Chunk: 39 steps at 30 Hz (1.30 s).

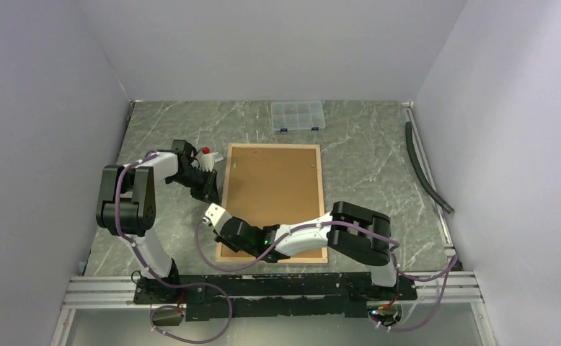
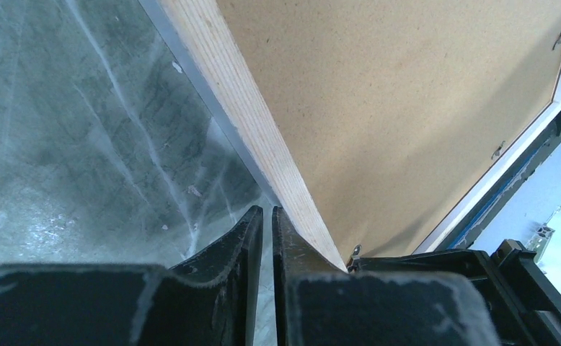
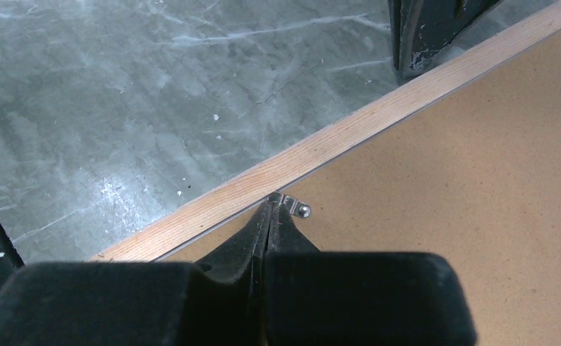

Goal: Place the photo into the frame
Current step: Install the photo frame at the center of the board.

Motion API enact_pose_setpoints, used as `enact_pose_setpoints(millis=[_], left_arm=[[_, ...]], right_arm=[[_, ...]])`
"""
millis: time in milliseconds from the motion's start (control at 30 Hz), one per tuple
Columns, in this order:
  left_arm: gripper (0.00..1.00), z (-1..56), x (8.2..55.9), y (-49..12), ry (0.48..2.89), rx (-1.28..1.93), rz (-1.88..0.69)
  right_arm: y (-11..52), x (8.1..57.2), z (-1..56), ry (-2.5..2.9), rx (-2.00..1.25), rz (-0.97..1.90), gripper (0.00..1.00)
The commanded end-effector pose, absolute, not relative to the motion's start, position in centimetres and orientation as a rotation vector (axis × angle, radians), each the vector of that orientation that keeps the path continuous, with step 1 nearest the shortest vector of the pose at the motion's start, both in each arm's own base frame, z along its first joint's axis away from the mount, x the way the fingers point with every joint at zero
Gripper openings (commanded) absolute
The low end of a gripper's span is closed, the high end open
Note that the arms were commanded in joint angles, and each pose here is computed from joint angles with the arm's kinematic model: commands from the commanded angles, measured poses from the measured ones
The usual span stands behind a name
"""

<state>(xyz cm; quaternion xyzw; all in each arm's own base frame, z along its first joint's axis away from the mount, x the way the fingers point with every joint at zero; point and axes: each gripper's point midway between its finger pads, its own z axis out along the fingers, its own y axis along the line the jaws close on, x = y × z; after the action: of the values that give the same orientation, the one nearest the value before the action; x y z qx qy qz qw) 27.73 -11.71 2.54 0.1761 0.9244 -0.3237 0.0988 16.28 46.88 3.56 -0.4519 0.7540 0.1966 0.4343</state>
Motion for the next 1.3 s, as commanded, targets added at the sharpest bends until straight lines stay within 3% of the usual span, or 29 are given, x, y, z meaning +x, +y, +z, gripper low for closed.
enact_pose_setpoints(millis=[0,433,733,1000,1267], left_arm=[[0.15,3.3,28.3,-12.4,2.697,0.575,-0.981],[0.11,3.0,27.6,-12.5,2.716,0.614,-1.014],[0.1,7.1,29.8,-12.8,2.637,0.595,-0.988],[0.27,7.0,31.9,-12.5,2.633,0.529,-0.943],[0.36,5.5,35.1,-12.2,2.642,0.389,-0.988]], right_arm=[[47.4,17.9,3.9,1.845,-1.063,0.453,0.0],[48.4,18.7,4.7,1.813,-1.009,0.469,0.0],[45.2,19.8,12.0,1.82,-0.851,0.696,0.0],[42.6,20.8,10.6,1.867,-0.805,0.678,0.0],[41.3,26.5,11.6,1.908,-0.618,0.802,0.02]])
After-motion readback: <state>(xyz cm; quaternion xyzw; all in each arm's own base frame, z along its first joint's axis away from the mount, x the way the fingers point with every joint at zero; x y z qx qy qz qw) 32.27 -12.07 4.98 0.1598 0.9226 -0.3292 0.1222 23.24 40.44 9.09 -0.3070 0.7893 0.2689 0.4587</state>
